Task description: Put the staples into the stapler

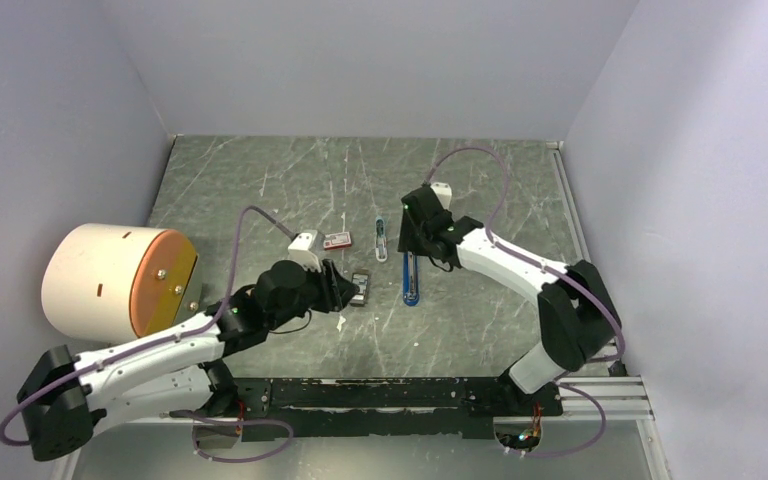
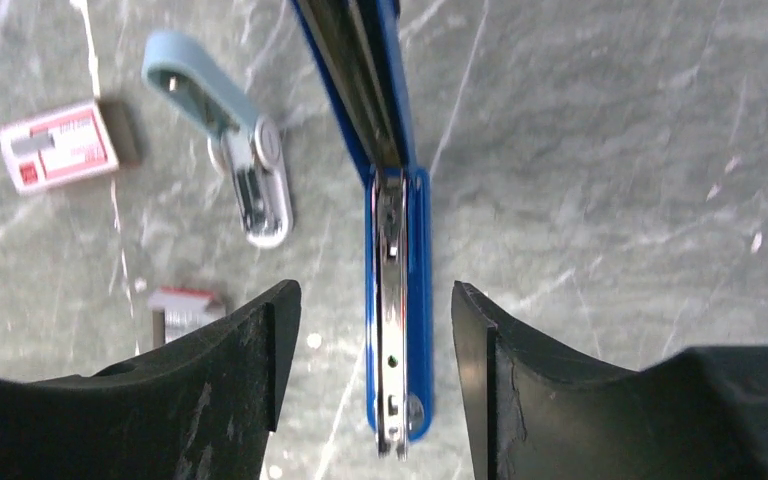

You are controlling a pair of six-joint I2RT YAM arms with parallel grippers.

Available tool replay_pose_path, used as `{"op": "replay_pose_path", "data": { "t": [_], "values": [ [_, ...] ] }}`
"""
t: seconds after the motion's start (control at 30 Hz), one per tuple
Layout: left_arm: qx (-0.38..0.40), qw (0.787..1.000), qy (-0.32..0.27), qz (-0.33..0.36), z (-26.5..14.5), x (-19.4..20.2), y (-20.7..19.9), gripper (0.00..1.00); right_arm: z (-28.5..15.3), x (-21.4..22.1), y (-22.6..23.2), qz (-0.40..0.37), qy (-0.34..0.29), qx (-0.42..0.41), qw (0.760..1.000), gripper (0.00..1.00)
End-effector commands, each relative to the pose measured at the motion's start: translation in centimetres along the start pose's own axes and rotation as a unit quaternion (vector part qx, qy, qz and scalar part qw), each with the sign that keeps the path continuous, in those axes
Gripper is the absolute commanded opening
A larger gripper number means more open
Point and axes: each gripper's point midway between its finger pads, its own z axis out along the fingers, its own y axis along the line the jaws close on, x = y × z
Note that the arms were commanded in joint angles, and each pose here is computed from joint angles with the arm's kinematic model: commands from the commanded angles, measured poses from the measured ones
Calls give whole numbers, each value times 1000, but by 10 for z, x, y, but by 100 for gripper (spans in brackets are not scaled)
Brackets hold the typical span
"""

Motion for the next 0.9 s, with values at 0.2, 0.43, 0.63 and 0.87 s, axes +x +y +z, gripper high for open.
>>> {"op": "replay_pose_path", "data": {
  "t": [0.2, 0.43, 0.63, 0.87],
  "values": [
    [-39, 995, -60, 69, -49, -53, 3, 45, -53, 47, 28, -17, 10, -45, 999, 58],
    [-46, 996, -58, 56, -72, -45, 16, 45, -58, 61, 45, -17, -6, -45, 999, 42],
    [-57, 997, -45, 32, -85, -31, 30, 45, -43, 58, 60, -10, -17, -39, 999, 31],
    [-58, 995, -61, 54, -92, -38, 33, 44, -38, 39, 78, -11, -45, -51, 998, 27]
  ]
}}
